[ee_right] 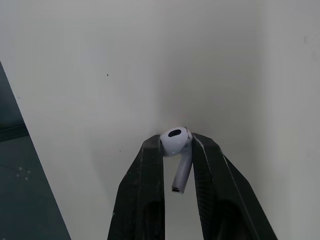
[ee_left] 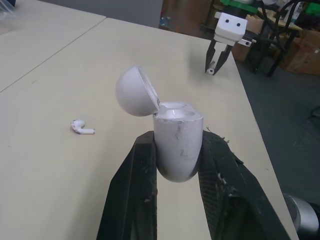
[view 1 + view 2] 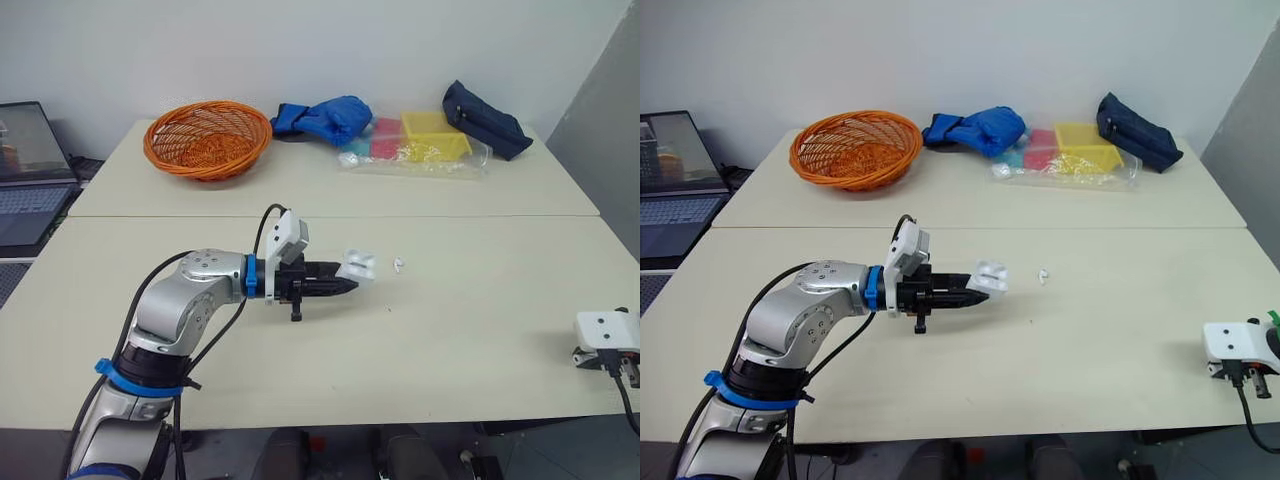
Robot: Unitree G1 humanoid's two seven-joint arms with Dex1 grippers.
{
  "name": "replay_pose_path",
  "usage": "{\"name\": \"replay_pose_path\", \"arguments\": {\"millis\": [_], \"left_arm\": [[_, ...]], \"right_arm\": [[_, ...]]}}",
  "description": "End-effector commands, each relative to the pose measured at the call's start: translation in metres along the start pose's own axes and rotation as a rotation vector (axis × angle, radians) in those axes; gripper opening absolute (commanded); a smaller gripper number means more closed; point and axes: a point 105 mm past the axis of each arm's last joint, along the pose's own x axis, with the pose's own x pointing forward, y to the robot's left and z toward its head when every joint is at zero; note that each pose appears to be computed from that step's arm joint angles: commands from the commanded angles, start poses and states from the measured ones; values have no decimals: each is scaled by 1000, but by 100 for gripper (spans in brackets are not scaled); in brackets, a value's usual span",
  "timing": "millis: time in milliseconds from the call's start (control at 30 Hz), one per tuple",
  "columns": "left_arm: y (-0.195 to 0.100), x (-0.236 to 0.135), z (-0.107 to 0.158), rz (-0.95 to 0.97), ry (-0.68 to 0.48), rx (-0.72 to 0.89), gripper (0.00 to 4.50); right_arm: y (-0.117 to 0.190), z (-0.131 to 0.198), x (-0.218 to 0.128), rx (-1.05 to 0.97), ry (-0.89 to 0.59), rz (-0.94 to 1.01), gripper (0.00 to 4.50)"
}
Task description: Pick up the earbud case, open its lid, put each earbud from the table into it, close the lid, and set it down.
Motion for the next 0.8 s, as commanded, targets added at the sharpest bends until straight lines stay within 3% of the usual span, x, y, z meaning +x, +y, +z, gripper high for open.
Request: {"name": "replay_pose_path", "arguments": {"millis": [33, 133, 433, 800], "left_arm": [[-5, 2, 12, -19, -31, 36, 74], [-4, 3, 13, -22, -34, 36, 74], [-6, 4, 12, -31, -35, 27, 74], [-6, 4, 11, -34, -30, 25, 74]], "right_arm": [[5, -3, -3, 11, 3, 27, 42], [5, -5, -3, 12, 6, 17, 42], [6, -9, -4, 14, 12, 3, 347], [10, -7, -5, -4, 15, 18, 347]]}}
